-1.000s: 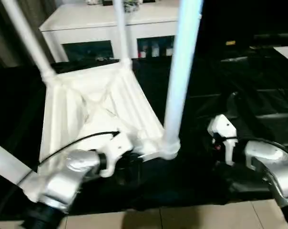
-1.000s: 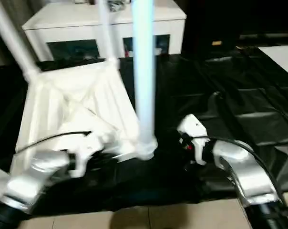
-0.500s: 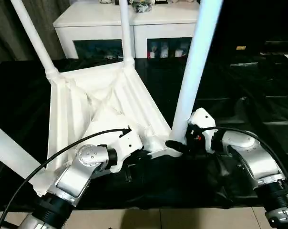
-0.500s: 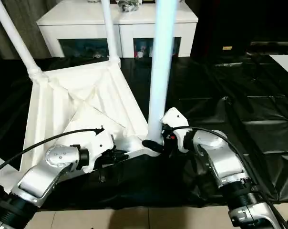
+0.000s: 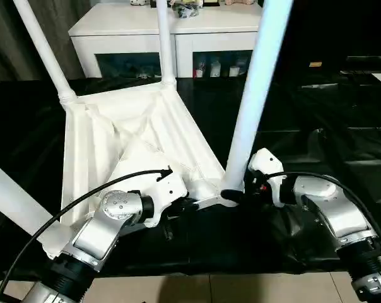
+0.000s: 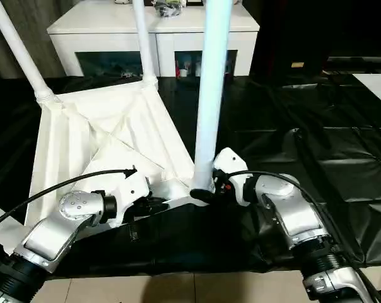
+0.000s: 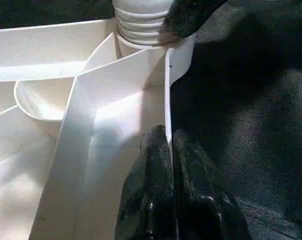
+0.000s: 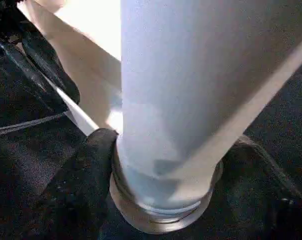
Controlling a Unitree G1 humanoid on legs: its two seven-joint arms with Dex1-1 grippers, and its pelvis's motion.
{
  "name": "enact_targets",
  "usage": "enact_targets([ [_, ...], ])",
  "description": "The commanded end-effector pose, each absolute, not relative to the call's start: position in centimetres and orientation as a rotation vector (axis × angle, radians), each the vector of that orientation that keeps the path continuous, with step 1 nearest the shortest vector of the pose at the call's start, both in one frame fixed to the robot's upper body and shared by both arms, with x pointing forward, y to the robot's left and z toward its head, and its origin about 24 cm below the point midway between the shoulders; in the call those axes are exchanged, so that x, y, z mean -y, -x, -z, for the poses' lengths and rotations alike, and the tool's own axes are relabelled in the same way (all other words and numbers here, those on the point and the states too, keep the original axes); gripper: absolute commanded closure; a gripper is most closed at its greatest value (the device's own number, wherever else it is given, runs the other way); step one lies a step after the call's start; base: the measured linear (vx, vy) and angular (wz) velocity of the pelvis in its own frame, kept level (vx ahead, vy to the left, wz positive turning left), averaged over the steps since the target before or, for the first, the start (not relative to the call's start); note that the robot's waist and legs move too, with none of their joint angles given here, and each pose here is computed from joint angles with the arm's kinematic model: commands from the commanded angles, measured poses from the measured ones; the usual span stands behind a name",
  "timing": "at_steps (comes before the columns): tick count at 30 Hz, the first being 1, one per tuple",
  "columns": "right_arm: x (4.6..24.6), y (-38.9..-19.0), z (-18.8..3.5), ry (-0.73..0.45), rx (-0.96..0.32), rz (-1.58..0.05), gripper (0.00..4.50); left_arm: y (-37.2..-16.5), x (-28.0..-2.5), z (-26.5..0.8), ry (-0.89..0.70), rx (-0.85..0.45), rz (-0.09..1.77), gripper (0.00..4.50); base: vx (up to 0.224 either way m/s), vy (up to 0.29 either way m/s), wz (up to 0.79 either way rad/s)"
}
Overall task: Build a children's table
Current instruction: Rotate leg to tighten
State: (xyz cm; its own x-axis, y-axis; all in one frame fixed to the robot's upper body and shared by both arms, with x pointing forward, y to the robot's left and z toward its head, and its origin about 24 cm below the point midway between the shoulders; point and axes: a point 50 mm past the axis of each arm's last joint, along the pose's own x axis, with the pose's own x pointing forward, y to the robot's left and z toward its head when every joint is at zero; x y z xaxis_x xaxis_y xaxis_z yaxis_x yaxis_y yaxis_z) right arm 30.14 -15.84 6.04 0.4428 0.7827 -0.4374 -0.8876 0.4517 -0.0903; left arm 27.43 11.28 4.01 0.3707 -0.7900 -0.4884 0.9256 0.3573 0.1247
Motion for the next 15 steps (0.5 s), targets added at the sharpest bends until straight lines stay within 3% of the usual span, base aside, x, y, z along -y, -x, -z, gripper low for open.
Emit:
enact_targets([
  [1,15.9,-30.2,-5.6,0.312,-0.377,-1.06,1.72,-27.3,-12.7,-2.5,-0.437,-0.474,1.095,4.5,0.0,0.0,0.0],
  [6,15.7,-30.2,-4.7,0.262,-0.393,-0.998,1.78,-27.3,-12.8,-2.3,-0.421,-0.48,1.082,4.5,0.0,0.0,0.0],
  [9,15.0,-31.2,-3.4,0.127,-0.382,-0.753,1.8,-28.1,-12.3,-2.0,-0.392,-0.48,0.989,4.5,0.0,0.0,0.0],
  [15,13.1,-31.8,-2.2,0.074,-0.377,-0.533,1.81,-30.0,-10.5,-2.4,-0.339,-0.464,0.837,4.5,0.0,0.0,0.0],
])
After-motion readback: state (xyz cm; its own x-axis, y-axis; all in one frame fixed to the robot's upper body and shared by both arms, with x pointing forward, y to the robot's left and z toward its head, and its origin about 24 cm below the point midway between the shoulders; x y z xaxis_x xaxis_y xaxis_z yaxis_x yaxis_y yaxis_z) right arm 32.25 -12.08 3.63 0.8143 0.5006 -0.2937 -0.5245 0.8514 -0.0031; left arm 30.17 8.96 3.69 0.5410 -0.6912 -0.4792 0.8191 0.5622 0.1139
